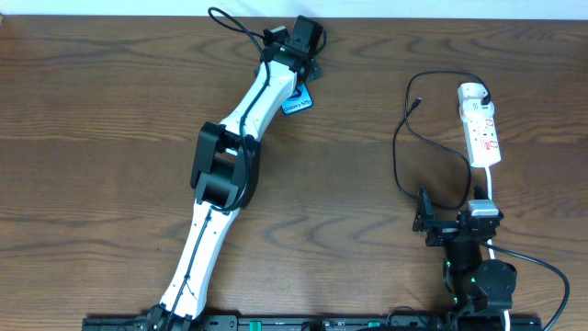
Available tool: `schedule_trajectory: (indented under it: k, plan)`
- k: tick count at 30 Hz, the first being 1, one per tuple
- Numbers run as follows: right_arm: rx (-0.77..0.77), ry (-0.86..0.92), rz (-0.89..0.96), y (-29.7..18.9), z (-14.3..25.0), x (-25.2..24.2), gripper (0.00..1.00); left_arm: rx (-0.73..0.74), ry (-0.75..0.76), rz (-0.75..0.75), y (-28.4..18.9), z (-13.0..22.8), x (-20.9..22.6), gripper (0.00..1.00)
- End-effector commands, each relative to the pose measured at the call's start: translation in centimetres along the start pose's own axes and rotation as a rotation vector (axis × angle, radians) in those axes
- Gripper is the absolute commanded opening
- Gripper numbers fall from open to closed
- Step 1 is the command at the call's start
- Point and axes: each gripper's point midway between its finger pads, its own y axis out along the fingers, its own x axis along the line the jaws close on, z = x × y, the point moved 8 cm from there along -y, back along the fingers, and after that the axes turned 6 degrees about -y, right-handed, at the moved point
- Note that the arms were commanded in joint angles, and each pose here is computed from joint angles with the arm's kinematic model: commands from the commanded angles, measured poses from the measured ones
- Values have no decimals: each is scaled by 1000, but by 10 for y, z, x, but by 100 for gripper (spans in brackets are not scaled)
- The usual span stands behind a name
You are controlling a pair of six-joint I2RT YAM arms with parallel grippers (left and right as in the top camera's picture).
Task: Plug charger to phone and switch on socket
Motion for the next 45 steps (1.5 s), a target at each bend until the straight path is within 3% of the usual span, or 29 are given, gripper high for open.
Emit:
schedule_trajectory:
  k: [1, 26, 33, 45]
  plan:
    - [2, -14, 16, 0, 1, -2, 99, 19, 29, -48, 18, 13, 7, 98]
    - [2, -14, 16, 0, 1, -2, 99, 135, 55, -29, 18, 33, 5, 100]
    - [2, -14, 16, 0, 1, -2, 99, 149, 63, -43, 17, 37, 7, 84]
    - [2, -14, 16, 0, 1, -2, 99, 149, 64, -45, 10, 34, 7, 77]
